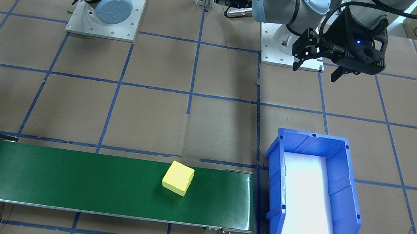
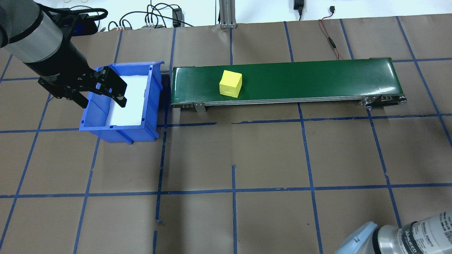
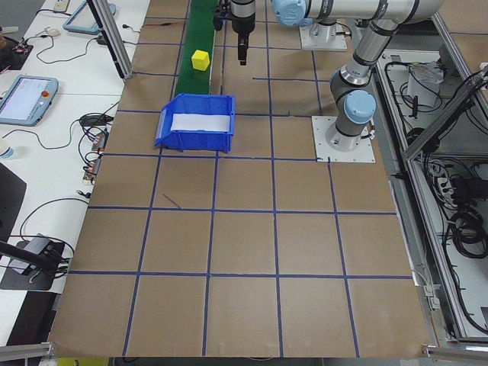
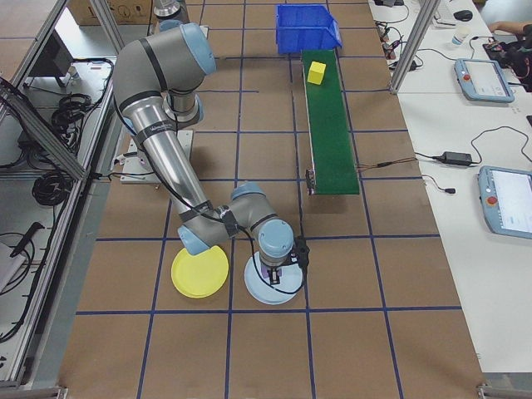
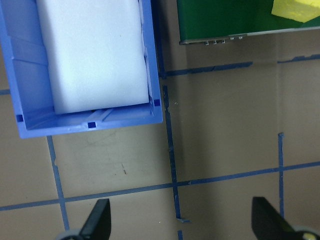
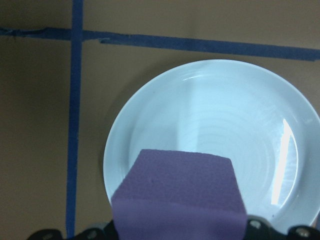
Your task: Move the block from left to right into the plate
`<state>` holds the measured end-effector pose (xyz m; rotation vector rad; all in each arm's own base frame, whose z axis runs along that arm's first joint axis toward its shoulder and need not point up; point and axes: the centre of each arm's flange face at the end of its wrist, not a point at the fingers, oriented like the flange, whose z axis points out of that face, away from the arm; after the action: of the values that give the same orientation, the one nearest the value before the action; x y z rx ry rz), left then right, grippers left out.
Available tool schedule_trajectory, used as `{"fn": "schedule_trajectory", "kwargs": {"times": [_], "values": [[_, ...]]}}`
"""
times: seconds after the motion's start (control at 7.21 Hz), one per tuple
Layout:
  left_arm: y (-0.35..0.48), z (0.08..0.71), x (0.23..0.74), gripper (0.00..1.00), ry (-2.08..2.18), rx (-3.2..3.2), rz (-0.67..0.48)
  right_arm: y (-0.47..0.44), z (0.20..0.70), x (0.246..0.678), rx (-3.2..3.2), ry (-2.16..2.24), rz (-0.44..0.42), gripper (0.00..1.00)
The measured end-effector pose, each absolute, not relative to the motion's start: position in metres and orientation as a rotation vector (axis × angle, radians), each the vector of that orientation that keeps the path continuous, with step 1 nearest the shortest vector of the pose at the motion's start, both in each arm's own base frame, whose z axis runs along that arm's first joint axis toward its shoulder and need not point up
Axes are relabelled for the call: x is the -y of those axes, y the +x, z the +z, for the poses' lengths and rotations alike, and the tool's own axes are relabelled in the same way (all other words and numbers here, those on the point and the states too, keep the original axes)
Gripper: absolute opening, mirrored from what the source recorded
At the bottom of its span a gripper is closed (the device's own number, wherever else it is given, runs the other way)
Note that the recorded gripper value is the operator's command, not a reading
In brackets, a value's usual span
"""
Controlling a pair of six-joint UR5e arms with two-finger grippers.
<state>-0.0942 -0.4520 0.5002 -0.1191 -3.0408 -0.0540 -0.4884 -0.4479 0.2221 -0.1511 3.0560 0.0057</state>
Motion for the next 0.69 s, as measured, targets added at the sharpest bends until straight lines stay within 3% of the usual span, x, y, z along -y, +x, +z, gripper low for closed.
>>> {"fn": "schedule_trajectory", "kwargs": {"times": [0.69], "values": [[-0.092, 0.498, 0.450, 1.00, -0.122, 3.047, -0.052, -0.493, 0.243, 0.449, -3.083, -0.132, -0.024, 1.00]]}}
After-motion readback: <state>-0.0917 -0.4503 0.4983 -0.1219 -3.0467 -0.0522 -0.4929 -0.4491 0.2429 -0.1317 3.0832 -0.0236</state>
